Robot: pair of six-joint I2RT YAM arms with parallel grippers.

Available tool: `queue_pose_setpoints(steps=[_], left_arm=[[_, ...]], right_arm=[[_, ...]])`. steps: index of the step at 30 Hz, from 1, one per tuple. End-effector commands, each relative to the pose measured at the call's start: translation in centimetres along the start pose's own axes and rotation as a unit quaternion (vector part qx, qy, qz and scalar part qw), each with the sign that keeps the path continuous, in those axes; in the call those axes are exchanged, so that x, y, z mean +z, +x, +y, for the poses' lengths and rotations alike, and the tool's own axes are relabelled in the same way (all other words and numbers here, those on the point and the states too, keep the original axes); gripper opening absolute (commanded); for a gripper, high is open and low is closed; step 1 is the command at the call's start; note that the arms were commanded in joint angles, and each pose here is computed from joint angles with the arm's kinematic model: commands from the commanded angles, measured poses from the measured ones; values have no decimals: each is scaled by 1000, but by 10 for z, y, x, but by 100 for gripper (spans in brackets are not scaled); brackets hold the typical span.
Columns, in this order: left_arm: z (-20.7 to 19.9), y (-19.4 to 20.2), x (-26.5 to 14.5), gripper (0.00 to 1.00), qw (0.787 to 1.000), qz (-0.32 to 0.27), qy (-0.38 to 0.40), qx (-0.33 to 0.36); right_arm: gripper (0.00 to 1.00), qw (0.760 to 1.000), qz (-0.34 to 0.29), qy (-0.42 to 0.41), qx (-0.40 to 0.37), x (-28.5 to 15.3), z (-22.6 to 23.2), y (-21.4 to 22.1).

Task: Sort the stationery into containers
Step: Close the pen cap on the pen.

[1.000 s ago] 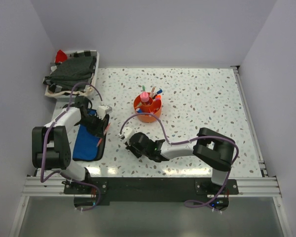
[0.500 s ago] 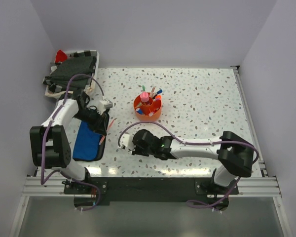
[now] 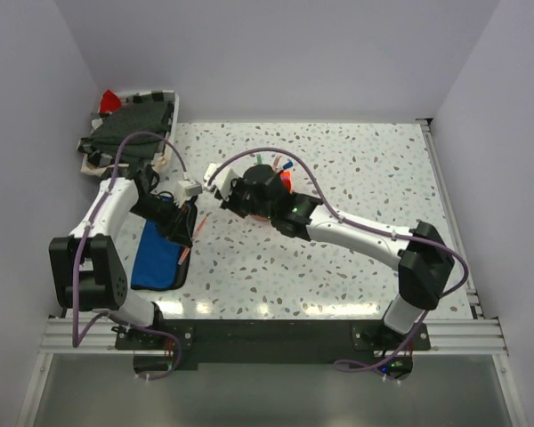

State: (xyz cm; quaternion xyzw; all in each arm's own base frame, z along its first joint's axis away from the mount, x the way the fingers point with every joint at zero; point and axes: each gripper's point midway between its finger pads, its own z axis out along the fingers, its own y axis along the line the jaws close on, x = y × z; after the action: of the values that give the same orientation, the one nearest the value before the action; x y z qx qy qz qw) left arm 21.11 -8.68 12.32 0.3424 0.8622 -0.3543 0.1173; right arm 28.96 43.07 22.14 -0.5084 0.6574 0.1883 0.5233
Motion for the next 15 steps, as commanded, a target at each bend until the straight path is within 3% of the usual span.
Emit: queue_pose_setpoints(steps=[1, 2, 8, 10, 15], left_arm=[[-12, -18, -7, 0, 999, -40, 17, 29], [-13, -19, -6, 0, 998, -41, 19, 32], [-19, -44, -10, 0, 994, -82, 45, 50], [-27, -57, -6, 0, 990, -106, 84, 27], [-67, -70, 16, 0, 981, -95, 154, 62]], right_arm=[[0, 981, -105, 16, -165, -27, -22, -48], [0, 968, -104, 11, -226, -39, -19, -37], [0, 913, -108, 8, -393, -84, -2, -9], [0, 897, -108, 9, -428, -92, 2, -3], [0, 869, -77, 19, -488, -118, -4, 0]])
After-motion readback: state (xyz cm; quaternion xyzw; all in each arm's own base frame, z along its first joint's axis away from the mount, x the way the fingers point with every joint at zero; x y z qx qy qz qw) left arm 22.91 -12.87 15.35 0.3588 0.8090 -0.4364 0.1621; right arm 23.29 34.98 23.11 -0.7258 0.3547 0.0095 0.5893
